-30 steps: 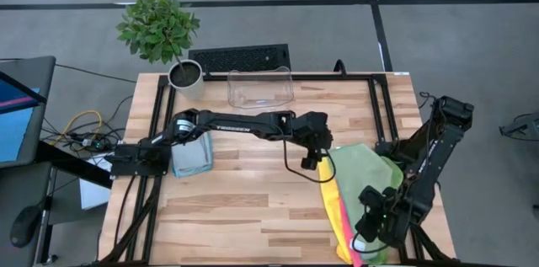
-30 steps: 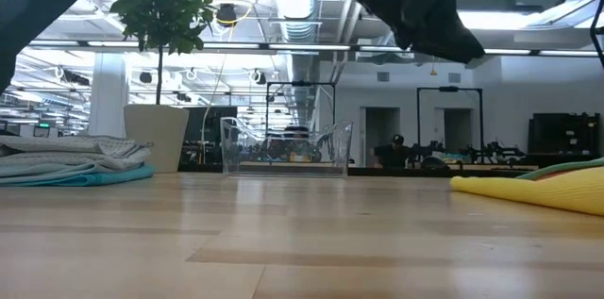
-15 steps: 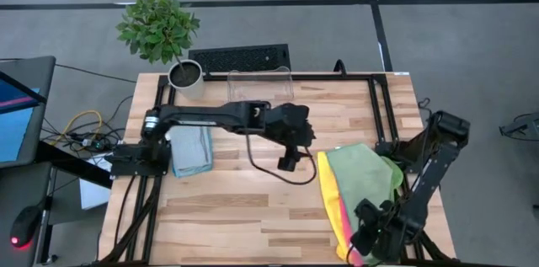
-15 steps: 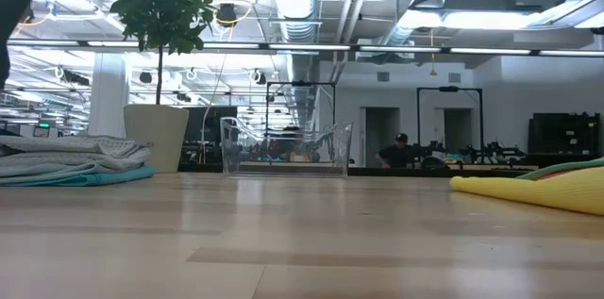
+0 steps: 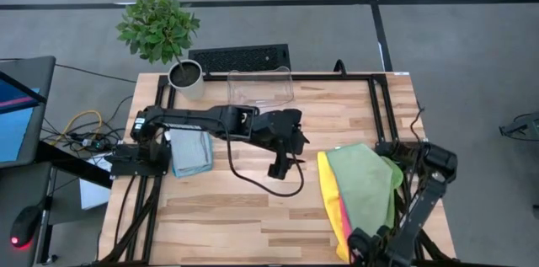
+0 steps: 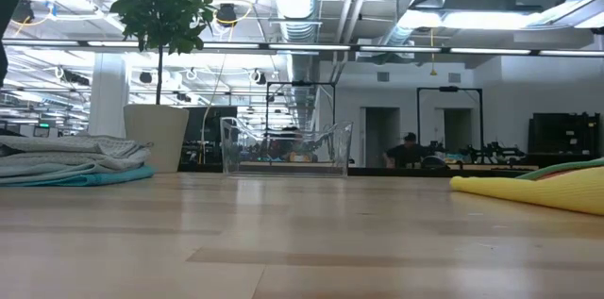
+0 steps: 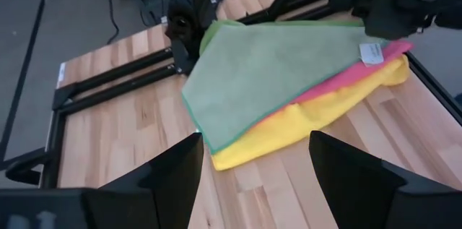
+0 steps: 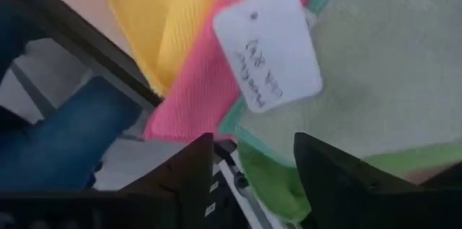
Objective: Fold microfiber towels
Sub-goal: Fold the light green microfiber cloth
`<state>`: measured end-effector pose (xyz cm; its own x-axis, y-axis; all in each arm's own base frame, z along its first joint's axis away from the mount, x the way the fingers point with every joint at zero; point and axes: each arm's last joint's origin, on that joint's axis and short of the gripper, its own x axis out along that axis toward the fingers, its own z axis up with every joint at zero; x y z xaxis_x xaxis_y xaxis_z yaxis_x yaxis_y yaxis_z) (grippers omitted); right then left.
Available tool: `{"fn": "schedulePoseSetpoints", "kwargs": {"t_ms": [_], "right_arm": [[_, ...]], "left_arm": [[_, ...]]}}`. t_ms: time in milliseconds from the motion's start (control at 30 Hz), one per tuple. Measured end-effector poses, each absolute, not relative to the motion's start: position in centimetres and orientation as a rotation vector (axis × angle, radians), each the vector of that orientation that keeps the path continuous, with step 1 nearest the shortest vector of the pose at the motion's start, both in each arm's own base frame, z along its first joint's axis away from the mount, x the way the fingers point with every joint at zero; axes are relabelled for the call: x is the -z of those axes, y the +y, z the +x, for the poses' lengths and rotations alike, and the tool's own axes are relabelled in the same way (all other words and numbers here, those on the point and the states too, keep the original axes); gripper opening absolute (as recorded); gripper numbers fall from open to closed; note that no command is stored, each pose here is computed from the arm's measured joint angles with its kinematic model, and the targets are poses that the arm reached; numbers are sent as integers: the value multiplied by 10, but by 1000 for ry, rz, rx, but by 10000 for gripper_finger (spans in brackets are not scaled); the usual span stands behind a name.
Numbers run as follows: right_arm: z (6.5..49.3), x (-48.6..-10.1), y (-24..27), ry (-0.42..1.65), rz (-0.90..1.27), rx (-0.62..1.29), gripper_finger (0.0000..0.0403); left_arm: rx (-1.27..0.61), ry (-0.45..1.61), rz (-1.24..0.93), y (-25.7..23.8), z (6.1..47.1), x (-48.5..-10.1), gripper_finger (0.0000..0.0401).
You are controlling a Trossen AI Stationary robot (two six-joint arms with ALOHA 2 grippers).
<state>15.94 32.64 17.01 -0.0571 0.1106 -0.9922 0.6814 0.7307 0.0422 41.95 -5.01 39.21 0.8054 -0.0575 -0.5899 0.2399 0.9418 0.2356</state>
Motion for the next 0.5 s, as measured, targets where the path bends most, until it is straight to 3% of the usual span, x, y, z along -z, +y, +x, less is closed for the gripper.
{"fn": "schedulePoseSetpoints", "kwargs": {"t_ms": [500], "right_arm": [[165, -136, 346, 1608, 538, 599, 205]], "left_arm": [[178, 630, 291, -59, 418, -391, 247]]}}
